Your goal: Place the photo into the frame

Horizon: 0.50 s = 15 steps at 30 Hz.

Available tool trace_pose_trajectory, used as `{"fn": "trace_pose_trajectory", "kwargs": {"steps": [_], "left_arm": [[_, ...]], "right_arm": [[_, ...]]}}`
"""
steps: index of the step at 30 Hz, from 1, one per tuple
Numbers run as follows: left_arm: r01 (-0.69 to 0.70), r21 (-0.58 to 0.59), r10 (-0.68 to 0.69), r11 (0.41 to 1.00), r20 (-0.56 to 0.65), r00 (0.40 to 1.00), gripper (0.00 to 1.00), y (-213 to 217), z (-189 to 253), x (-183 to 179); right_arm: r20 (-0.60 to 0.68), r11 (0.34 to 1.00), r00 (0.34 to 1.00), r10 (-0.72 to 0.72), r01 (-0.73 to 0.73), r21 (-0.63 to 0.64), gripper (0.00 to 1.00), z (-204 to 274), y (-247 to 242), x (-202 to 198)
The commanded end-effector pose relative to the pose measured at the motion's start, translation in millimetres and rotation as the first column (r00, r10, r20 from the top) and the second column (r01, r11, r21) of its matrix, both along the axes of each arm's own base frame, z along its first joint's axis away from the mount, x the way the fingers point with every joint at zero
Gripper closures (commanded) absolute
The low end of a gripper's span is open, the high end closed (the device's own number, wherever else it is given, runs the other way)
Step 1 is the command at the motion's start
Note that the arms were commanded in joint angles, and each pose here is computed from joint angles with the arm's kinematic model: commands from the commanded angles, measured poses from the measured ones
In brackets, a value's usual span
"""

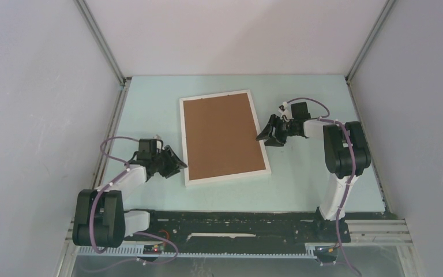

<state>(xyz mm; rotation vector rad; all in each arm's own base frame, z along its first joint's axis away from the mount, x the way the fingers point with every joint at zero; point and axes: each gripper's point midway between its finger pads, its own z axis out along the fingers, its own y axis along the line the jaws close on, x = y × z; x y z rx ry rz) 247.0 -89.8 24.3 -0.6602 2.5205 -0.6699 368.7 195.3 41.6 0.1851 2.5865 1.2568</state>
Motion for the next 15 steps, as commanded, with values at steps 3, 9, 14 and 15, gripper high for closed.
{"fn": "trace_pose_trajectory", "kwargs": {"steps": [3,9,14,15], "left_arm": [[-0.016,0.038,0.015,0.999,0.029,0.999,0.50,7.5,4.4,18.1],[-0.006,0.053,0.005,0.999,0.015,1.000,0.52,8.8,0.2,22.1],[0.010,0.070,-0.011,0.998,0.004,1.000,0.55,10.0,-1.1,22.9],[0.017,0.074,-0.017,0.997,-0.002,1.000,0.55,10.3,-1.4,22.4]], "right_arm": [[0.018,0.996,0.998,0.058,-0.059,0.061,0.35,11.9,16.9,-5.2],[0.016,0.996,0.998,0.061,-0.062,0.062,0.35,11.6,17.1,-6.1],[0.016,0.996,0.998,0.064,-0.064,0.063,0.35,11.4,17.4,-6.3],[0.016,0.996,0.998,0.063,-0.064,0.063,0.35,11.4,17.3,-6.3]]}}
